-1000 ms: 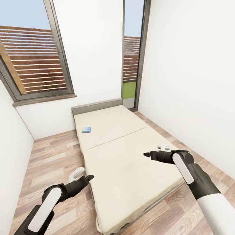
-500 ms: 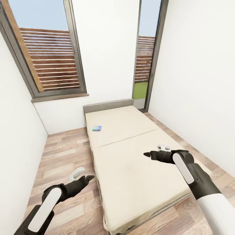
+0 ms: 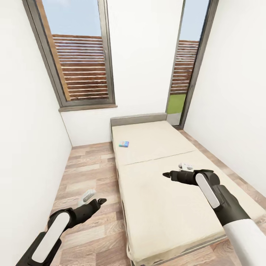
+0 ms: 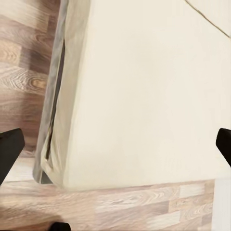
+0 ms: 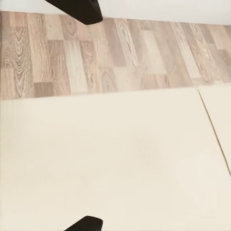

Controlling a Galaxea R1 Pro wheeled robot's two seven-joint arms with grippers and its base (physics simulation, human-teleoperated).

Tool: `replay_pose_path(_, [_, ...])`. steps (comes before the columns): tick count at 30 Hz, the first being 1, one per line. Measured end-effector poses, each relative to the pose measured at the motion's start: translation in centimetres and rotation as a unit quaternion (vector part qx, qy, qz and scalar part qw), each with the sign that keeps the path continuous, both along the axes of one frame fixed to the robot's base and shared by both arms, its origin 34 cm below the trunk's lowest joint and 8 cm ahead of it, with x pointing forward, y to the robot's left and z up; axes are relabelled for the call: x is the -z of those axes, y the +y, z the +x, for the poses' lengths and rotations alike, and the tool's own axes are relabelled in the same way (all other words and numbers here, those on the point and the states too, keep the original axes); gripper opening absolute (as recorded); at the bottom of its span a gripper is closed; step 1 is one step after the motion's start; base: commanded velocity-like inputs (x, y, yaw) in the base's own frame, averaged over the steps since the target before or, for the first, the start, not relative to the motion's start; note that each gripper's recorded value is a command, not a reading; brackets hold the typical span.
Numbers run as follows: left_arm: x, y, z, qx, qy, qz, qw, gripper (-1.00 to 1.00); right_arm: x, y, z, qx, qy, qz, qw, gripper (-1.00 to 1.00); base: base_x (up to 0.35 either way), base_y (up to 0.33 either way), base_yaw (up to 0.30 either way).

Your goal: Put all the toys in the child's room - the three board games (two on the bed and one on the table), the two jigsaw puzzles on the table, and the tennis ball on the table - inside the toy box on the table in the child's room.

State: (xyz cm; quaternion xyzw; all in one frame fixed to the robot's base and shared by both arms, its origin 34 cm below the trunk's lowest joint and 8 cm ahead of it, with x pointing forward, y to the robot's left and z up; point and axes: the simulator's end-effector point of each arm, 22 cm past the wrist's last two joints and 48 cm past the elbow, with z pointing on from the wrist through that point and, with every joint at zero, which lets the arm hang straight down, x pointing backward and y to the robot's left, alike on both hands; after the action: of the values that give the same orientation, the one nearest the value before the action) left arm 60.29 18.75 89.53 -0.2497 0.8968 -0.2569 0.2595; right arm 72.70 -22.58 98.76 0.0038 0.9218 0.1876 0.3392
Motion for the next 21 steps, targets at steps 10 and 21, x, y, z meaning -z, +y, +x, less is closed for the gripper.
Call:
replay_pose_path(10, [0.01, -0.03, -0.02, 0.0, 0.0, 0.0, 1.0, 1.0, -0.02, -0.02, 0.0, 0.0, 0.0, 0.0, 1.0, 1.0, 0.0, 0.0, 0.284])
replay_pose_path(21, [0.01, 0.0, -0.02, 0.0, 0.0, 0.0, 1.0, 1.0, -0.02, -0.02, -0.01, 0.0, 0.0, 0.001, 1.0, 1.0, 0.015, 0.003, 0.115])
